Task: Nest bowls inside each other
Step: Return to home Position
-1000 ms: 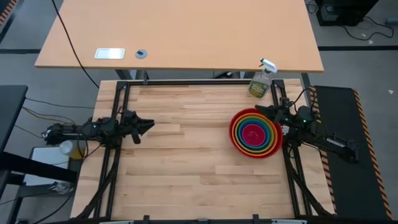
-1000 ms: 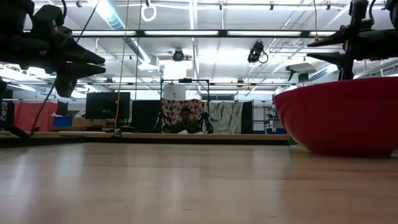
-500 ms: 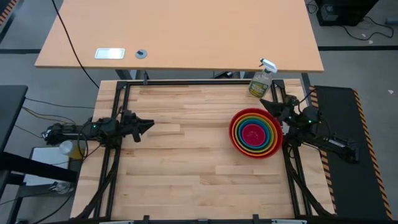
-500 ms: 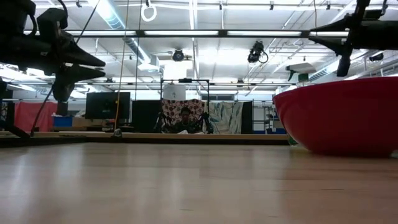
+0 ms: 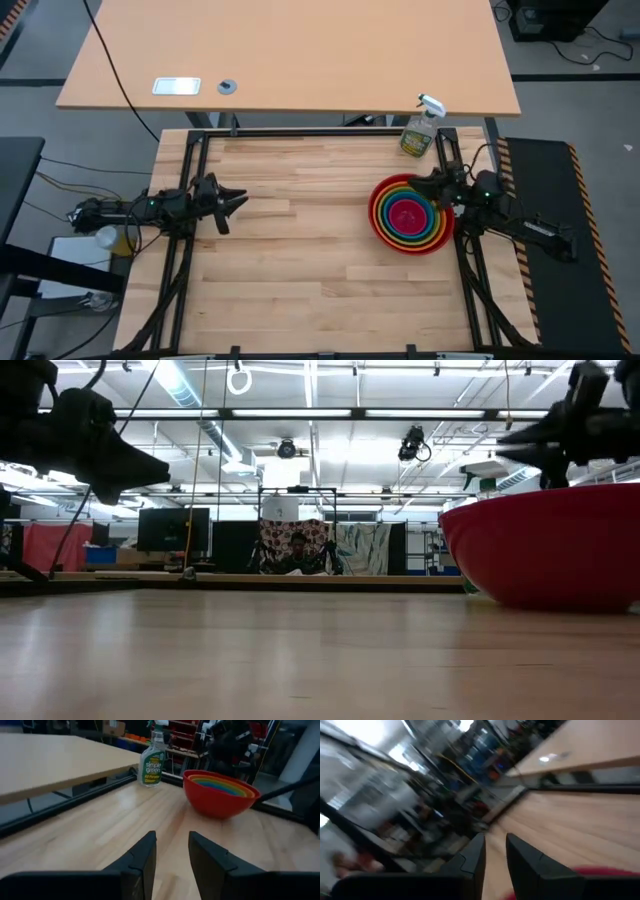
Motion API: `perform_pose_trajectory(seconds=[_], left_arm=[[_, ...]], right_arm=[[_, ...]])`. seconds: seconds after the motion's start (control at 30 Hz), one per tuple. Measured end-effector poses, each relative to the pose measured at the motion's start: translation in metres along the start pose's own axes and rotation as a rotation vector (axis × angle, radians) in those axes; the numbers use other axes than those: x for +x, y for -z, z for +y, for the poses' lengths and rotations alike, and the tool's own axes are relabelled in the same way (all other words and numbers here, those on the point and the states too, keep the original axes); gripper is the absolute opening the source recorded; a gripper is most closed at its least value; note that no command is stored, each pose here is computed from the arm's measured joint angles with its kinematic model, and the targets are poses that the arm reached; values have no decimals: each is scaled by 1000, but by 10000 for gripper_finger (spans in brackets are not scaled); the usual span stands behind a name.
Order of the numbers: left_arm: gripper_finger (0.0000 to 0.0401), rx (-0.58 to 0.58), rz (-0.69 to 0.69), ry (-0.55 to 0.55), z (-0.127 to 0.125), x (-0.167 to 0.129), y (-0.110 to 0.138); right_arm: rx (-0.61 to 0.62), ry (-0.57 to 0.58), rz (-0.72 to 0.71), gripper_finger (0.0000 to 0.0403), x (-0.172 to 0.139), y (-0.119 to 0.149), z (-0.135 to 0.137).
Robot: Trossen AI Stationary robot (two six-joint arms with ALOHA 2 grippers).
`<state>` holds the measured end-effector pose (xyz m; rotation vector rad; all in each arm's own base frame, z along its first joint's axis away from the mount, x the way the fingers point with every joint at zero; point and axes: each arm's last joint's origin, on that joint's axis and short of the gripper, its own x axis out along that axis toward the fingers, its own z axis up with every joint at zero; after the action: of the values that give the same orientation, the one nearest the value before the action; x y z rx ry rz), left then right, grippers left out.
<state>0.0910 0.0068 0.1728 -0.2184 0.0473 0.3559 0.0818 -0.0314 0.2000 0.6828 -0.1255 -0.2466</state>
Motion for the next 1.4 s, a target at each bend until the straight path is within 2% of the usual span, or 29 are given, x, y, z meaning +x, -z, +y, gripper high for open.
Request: perform_pose_trajectory(seconds=[0.1,0.2,0.3,0.53,0.73,0.83,1.4], left_arm=[[116,25,-1,-6,0,0,0],[116,-11,-22,-17,0,0,-1],[116,-24,-40,-22,0,0,-3],[116,-106,-61,-26,0,0,-5],[116,-47,-52,-30,0,0,-4],[116,-47,-52,-30,0,0,-4],[116,-47,-53,-29,0,0,-4]], right_arm=[[-107,112,56,85,-1,7,-8],[-109,157,71,84,-1,10,-11],[-139,146,49,85,-1,8,-10],[-328,58,23,84,0,3,-4],[-413,95,94,85,4,21,-20],[-475,111,91,84,7,20,-20],[-465,114,81,85,9,19,-20]])
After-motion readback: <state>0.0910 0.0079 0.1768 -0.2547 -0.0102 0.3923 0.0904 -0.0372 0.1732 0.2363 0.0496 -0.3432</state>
